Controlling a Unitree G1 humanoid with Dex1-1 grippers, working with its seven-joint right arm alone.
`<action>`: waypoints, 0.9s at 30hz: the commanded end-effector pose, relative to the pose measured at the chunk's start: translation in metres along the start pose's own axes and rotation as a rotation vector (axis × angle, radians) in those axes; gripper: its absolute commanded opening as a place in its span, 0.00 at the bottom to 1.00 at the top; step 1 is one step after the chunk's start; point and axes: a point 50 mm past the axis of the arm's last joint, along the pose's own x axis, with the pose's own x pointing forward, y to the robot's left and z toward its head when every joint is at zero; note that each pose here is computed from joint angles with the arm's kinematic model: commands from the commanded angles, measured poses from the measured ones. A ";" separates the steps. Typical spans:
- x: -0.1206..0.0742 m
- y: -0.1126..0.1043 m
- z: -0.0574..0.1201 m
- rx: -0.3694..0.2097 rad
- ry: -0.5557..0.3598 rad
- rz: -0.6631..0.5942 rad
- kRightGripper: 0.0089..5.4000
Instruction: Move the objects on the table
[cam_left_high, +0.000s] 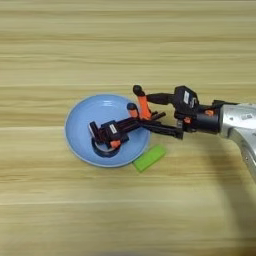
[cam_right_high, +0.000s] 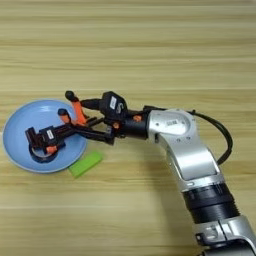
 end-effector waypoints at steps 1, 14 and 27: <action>0.004 -0.015 0.042 -0.132 -0.117 -0.069 0.54; 0.039 -0.013 0.050 -0.092 -0.157 -0.076 0.53; 0.063 -0.024 0.044 -0.102 -0.099 -0.186 0.52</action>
